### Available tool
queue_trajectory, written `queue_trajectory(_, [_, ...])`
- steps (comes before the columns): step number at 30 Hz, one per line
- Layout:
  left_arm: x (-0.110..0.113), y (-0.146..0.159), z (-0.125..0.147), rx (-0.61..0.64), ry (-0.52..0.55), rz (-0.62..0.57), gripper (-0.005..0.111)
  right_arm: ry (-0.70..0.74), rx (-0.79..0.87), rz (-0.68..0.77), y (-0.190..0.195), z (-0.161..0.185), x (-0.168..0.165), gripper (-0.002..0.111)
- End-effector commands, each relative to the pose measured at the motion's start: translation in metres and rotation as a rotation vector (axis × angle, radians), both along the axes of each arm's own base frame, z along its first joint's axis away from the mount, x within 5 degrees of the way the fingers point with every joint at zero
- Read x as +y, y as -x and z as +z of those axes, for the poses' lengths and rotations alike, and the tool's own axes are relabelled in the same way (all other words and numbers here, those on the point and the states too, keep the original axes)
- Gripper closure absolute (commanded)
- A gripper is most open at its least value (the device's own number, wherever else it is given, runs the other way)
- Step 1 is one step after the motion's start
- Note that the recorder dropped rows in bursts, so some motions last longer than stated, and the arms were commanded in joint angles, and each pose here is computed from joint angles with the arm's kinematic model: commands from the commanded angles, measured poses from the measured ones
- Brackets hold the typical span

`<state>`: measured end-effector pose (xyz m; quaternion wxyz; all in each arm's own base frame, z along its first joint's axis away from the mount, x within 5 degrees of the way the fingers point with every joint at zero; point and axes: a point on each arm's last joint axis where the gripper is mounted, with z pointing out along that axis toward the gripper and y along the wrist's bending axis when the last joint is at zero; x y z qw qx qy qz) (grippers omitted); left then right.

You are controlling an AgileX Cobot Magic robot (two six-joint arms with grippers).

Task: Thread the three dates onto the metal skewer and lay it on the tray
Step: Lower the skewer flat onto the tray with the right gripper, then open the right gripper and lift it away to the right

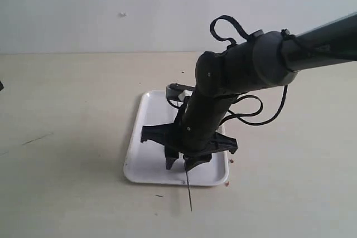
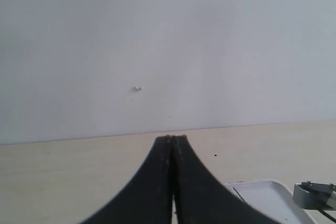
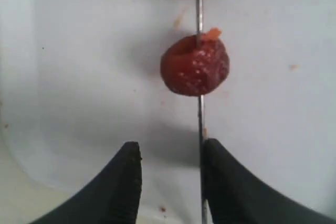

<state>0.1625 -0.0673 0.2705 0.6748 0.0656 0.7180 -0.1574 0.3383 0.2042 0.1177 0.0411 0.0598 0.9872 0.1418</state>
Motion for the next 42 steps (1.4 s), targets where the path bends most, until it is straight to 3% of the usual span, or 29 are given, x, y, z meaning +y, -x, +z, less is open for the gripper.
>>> queue_trajectory(1, [0.001, 0.001, 0.001, -0.008, 0.003, 0.000, 0.107, 0.038, -0.101, 0.029, -0.011, 0.026, -0.008, 0.069])
queue_trajectory(3, [0.001, 0.001, 0.001, -0.008, 0.003, 0.000, 0.107, 0.054, -0.086, 0.019, -0.008, 0.018, -0.003, 0.069])
queue_trajectory(6, [0.000, 0.001, 0.000, -0.005, 0.000, -0.002, 0.107, 0.059, -0.118, 0.033, -0.015, 0.039, -0.005, 0.069])
queue_trajectory(10, [0.000, 0.001, 0.000, -0.005, 0.000, -0.002, 0.107, 0.082, -0.106, 0.018, -0.007, 0.009, 0.008, 0.069])
queue_trajectory(14, [0.000, 0.001, 0.000, -0.005, 0.000, -0.002, 0.107, 0.122, -0.170, 0.042, -0.014, 0.036, 0.003, 0.069])
queue_trajectory(19, [0.000, 0.001, 0.000, -0.005, 0.000, -0.002, 0.107, 0.168, -0.053, 0.084, -0.006, 0.022, 0.009, 0.069])
queue_trajectory(24, [0.000, 0.001, 0.000, -0.005, 0.000, -0.002, 0.107, 0.292, -0.118, 0.147, -0.007, 0.063, -0.005, 0.069])
queue_trajectory(32, [0.003, 0.009, -0.005, 0.032, -0.008, -0.017, 0.107, 0.317, -0.343, 0.222, 0.016, 0.129, -0.027, 0.070])
queue_trajectory(36, [0.009, 0.023, -0.012, 0.068, 0.018, -0.024, 0.107, 0.253, -0.476, 0.247, 0.039, 0.147, -0.039, 0.085])
queue_trajectory(39, [0.012, 0.034, -0.017, 0.105, 0.016, -0.050, 0.107, 0.184, -0.597, 0.246, 0.064, 0.158, -0.052, 0.104])
queue_trajectory(42, [0.014, 0.042, -0.023, 0.126, 0.012, -0.065, 0.107, 0.089, -0.746, 0.235, 0.091, 0.169, -0.064, 0.108])
